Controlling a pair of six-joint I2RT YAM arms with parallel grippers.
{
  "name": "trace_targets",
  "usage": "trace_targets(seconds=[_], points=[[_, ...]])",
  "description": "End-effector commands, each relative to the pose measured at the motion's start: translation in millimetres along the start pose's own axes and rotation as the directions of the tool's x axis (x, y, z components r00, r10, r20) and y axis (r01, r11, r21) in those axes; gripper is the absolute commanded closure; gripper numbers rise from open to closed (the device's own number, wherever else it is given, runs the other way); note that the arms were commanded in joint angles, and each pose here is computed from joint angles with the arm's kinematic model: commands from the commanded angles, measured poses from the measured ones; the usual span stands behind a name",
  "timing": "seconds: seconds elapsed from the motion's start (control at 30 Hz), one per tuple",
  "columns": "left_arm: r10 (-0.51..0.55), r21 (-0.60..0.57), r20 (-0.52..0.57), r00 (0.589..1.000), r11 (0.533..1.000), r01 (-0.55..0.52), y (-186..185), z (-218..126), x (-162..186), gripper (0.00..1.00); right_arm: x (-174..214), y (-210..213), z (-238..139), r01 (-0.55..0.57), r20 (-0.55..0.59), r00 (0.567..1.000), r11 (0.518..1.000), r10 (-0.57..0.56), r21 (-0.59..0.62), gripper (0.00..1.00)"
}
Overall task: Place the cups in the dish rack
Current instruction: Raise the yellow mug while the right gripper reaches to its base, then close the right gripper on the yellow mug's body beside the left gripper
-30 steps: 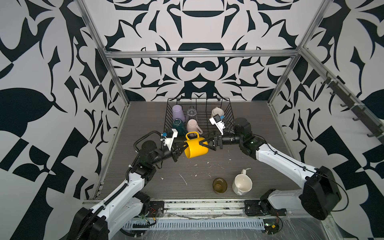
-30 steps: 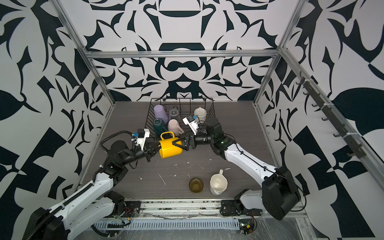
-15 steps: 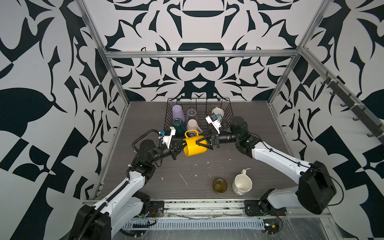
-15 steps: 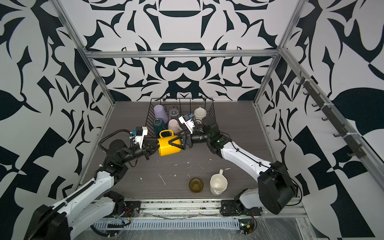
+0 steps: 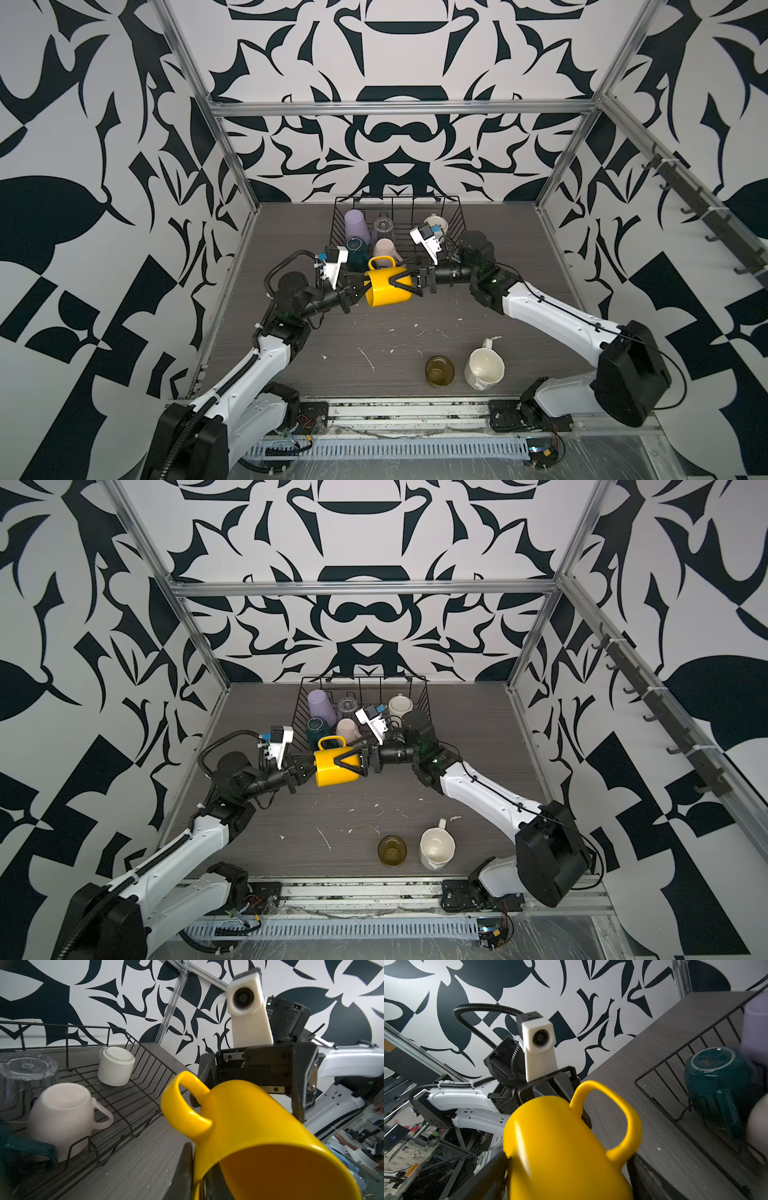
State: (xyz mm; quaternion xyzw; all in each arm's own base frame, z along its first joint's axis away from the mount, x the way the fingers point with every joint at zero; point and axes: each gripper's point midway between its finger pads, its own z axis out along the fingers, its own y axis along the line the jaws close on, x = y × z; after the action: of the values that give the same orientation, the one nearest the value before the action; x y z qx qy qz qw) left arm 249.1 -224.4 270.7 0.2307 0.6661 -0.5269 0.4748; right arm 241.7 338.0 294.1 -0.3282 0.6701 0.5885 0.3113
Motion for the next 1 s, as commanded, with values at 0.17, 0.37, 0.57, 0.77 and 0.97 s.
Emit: trace_targets(seconds=[0.17,0.37,0.57,0.77,0.97], points=[[-0.226,0.036,0.03,0.974,0.974,0.225,-7.4,10.8,-64.5,1.0,15.4,9.2,-2.9,0.17,-0.003,0.985,0.985,-0.17,0.012,0.08],[-0.372,0.055,-0.024,0.928,0.926,0.373,1.0,17.3,-63.5,1.0,10.7,-1.1,-10.1,0.214,0.031,0.975,0.97,-0.218,0.117,0.07],[-0.502,0.061,-0.06,0.863,0.861,0.505,5.0,15.1,-68.3,1.0,4.4,-11.0,-27.9,0.308,0.058,0.94,0.912,-0.335,0.27,0.02],[-0.6,0.074,-0.098,0.794,0.791,0.607,3.0,13.0,-73.9,1.0,-5.8,-16.9,-46.9,0.418,0.072,0.872,0.812,-0.485,0.407,0.0],[-0.666,0.078,-0.176,0.725,0.725,0.685,-1.2,14.6,-67.4,1.0,-26.6,-8.7,-58.2,0.513,0.088,0.78,0.714,-0.619,0.477,0.0]])
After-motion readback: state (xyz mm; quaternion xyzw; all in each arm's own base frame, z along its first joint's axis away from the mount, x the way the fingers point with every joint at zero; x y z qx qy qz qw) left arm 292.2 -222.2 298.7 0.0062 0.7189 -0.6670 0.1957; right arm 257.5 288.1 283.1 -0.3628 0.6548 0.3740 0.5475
